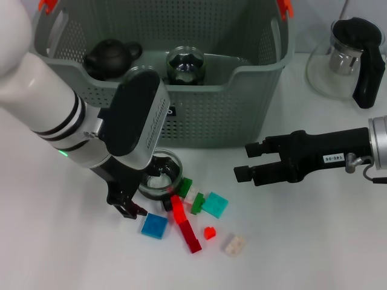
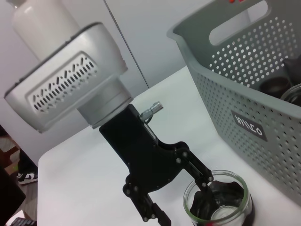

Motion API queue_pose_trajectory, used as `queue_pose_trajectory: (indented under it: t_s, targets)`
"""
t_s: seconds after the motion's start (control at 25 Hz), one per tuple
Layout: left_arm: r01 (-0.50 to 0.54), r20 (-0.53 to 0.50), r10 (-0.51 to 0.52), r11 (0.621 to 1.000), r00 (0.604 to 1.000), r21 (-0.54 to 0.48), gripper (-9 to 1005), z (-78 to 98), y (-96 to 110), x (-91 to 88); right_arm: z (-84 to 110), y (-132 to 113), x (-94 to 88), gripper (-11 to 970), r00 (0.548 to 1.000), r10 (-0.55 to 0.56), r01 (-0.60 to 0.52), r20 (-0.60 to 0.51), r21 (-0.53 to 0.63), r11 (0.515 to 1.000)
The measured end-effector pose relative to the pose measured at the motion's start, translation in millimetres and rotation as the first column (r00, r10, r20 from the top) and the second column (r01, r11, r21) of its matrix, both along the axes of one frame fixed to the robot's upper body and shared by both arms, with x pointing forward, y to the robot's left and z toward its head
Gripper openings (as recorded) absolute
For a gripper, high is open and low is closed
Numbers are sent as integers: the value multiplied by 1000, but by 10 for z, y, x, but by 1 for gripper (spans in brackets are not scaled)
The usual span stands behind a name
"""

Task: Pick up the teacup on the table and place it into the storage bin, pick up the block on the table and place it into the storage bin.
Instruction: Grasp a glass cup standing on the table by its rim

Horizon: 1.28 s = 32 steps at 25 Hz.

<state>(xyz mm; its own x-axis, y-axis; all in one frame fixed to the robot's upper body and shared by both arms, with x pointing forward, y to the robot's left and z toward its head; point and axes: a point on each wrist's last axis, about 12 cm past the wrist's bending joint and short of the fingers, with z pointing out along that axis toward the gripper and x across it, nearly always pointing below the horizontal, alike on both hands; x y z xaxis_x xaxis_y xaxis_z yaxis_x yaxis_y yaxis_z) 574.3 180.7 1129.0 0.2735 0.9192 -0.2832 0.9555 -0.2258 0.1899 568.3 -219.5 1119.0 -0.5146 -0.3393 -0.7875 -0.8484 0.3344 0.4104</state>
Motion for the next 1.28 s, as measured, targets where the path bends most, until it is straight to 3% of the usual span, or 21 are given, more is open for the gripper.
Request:
queue_pose_trajectory:
  t_s: [0.72, 0.92, 1.28]
  targets:
    - [-11, 2, 11, 998, 1000, 63, 755, -64, 28, 10, -32, -14, -8, 822, 1000, -13, 13, -1, 0, 1000]
    - [-17, -7, 18, 998, 1000, 58, 641, -56, 36, 6, -32, -15, -8, 822, 1000, -13, 13, 1, 0, 1000]
    - [-37, -7, 38, 998, 999, 58, 253, -43, 38, 15, -31, -39, -6, 823, 1000, -25, 25, 4, 7, 1000]
